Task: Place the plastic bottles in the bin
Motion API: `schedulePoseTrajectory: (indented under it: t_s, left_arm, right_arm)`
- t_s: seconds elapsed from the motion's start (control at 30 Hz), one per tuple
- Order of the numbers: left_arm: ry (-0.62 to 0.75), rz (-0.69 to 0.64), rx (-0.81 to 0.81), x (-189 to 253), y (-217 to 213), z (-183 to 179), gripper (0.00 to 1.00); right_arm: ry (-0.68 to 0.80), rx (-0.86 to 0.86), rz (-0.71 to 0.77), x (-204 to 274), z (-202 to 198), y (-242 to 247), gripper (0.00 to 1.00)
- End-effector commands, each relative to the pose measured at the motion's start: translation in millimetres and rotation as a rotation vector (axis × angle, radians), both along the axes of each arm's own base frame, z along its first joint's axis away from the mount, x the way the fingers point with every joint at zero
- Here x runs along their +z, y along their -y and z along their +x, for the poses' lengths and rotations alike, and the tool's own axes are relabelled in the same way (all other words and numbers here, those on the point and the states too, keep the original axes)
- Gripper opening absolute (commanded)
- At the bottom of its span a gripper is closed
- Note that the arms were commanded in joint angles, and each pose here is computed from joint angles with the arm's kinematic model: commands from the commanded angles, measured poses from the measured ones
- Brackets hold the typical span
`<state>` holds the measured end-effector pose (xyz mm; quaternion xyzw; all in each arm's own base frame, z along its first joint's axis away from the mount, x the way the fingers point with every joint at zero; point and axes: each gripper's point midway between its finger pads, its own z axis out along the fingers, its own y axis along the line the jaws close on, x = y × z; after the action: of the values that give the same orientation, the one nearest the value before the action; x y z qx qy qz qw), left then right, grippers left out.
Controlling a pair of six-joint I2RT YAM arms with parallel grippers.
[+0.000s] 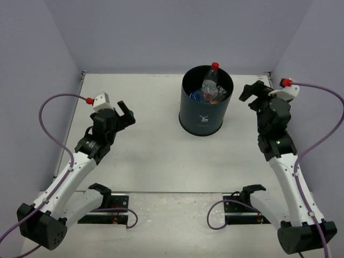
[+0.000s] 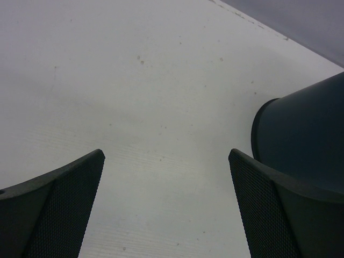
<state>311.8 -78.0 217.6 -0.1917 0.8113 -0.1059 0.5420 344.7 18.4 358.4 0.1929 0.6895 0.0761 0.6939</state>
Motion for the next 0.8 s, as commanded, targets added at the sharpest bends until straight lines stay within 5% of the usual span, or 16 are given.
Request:
schedulePoseTrajectory:
  t_s: [0.0, 0.33, 0.77]
  left_arm:
    - [0.01, 0.01, 0.012, -4, -6, 6, 1.0]
    - [-0.001, 0.03, 0.124, -17, -39, 1, 1.0]
    - [0.042, 0.011, 0.212, -12, -58, -8, 1.0]
  right_arm:
    - [-0.142, -0.046, 0.137, -70, -13, 18, 0.99]
    - [-0.382, -0.244, 0.302, -200, -34, 57, 0.99]
    - [-0.283, -0.251, 0.278, -188, -41, 64, 0.99]
